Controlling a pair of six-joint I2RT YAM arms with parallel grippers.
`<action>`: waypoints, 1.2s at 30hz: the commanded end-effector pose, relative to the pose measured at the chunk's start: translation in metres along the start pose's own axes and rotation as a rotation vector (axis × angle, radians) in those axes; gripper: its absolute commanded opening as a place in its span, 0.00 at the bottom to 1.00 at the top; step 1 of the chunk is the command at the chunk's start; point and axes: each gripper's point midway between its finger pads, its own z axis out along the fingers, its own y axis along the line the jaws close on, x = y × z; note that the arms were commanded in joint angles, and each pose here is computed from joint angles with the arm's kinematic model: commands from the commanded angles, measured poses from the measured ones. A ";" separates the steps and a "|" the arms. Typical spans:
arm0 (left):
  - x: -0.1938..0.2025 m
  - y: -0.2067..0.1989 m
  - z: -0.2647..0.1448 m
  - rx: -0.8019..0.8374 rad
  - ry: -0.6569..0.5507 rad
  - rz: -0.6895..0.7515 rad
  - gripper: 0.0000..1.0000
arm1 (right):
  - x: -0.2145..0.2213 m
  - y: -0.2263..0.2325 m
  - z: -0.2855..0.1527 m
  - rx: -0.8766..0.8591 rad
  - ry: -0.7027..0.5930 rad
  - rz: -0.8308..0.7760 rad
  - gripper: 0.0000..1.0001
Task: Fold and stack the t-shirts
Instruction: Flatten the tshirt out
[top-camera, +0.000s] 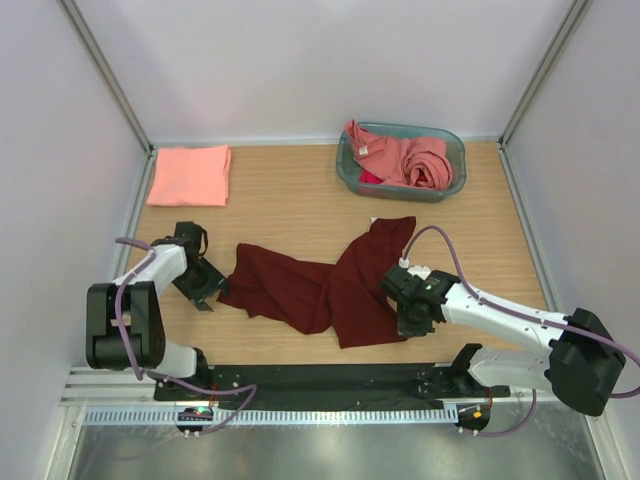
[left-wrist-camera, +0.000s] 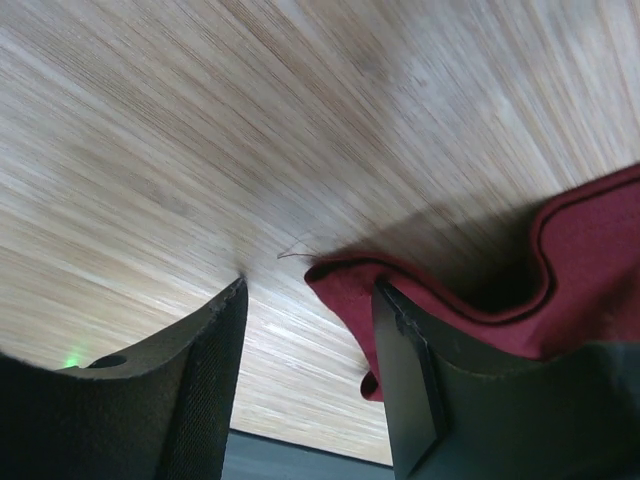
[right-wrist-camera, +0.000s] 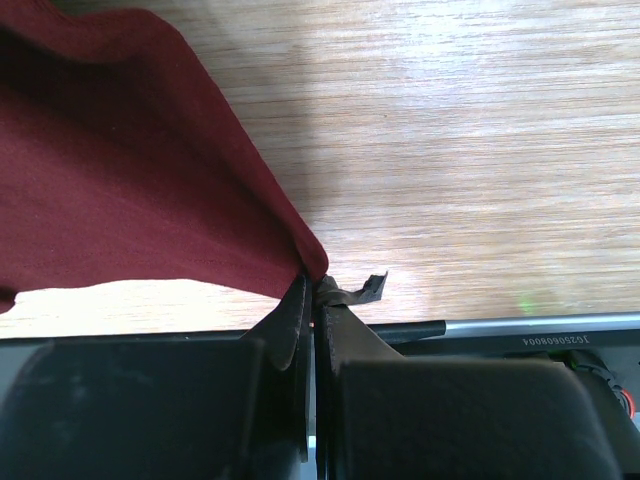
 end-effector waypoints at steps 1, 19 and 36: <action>-0.012 -0.007 0.009 0.005 -0.032 -0.016 0.54 | -0.008 0.002 -0.007 -0.008 -0.028 -0.008 0.01; -0.026 -0.021 0.038 -0.003 -0.007 0.026 0.17 | -0.013 0.006 -0.012 -0.015 -0.036 -0.005 0.01; -0.068 -0.053 -0.173 0.332 -0.431 0.096 0.00 | -0.135 -0.011 -0.151 -0.031 -0.345 0.153 0.01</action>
